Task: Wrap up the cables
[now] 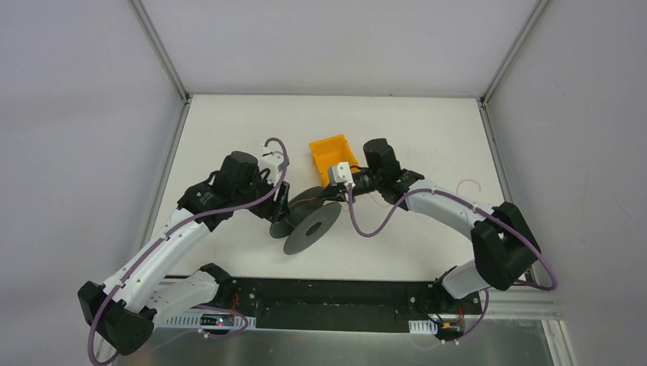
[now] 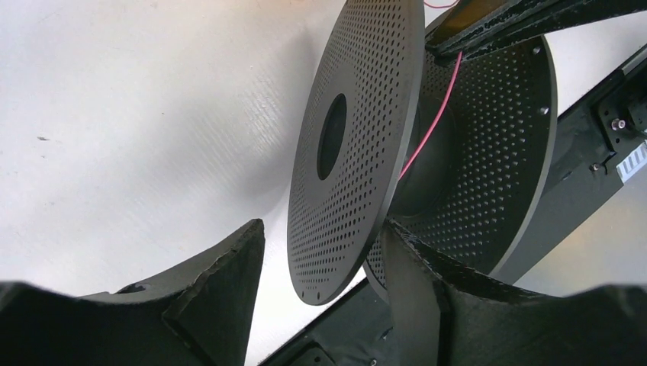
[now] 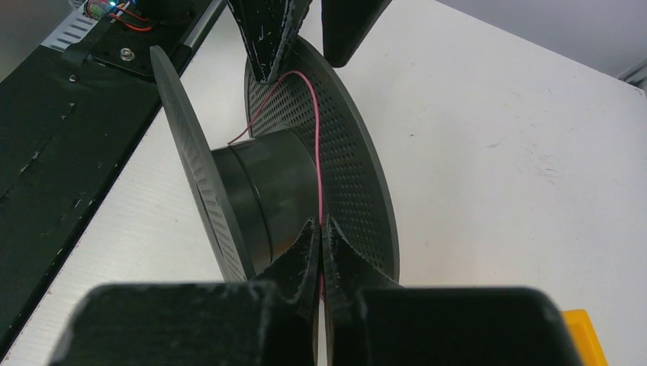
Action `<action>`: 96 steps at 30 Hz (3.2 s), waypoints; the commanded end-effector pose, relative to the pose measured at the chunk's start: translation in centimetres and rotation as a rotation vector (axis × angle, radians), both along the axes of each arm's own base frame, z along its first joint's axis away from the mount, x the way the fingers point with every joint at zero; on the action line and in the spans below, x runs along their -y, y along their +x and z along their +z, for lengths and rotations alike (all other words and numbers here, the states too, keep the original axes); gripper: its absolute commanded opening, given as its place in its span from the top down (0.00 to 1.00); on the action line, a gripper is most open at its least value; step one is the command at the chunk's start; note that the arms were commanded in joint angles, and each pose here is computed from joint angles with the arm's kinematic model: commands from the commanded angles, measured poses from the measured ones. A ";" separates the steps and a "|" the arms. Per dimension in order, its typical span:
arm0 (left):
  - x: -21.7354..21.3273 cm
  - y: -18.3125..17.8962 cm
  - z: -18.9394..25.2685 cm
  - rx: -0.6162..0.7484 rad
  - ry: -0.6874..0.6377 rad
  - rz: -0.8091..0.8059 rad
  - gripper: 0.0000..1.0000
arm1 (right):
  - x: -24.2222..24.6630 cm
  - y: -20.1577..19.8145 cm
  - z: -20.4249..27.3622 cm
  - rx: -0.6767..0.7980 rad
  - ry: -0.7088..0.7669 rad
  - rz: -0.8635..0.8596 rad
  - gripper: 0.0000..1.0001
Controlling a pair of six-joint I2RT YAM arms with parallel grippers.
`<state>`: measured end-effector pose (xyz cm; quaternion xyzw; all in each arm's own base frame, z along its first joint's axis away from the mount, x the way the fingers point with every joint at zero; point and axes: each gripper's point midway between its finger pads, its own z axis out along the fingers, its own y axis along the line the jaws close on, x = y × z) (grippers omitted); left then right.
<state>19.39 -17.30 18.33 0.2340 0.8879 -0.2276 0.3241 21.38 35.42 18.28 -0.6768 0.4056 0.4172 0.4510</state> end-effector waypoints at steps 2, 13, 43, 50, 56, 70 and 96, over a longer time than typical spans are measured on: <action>0.5 0.9 0.0 0.016 -0.004 -0.019 0.46 | -0.3 -0.2 0.5 0.041 0.036 0.024 1.00; 0.9 1.5 -0.4 0.027 -0.007 -0.021 0.52 | -0.1 -0.5 0.3 0.025 0.032 0.025 1.00; 2.1 0.2 -1.5 0.090 -0.040 -0.221 1.00 | 0.3 -0.7 0.0 -0.026 0.038 0.050 0.99; 1.7 0.6 -0.7 0.122 -0.040 -0.176 1.00 | 1.0 -1.3 2.3 -0.069 0.047 0.016 0.77; -0.4 1.2 0.8 0.215 -0.016 -0.054 1.00 | 2.6 -0.2 3.9 -0.061 0.051 -0.114 0.60; -2.7 0.0 5.4 0.248 -0.132 0.174 1.00 | 4.0 -0.4 10.9 -0.294 0.284 -0.359 0.49; -3.1 -2.2 12.3 0.209 -0.328 0.295 1.00 | 2.3 -0.8 -2.4 -0.284 0.247 -0.370 0.43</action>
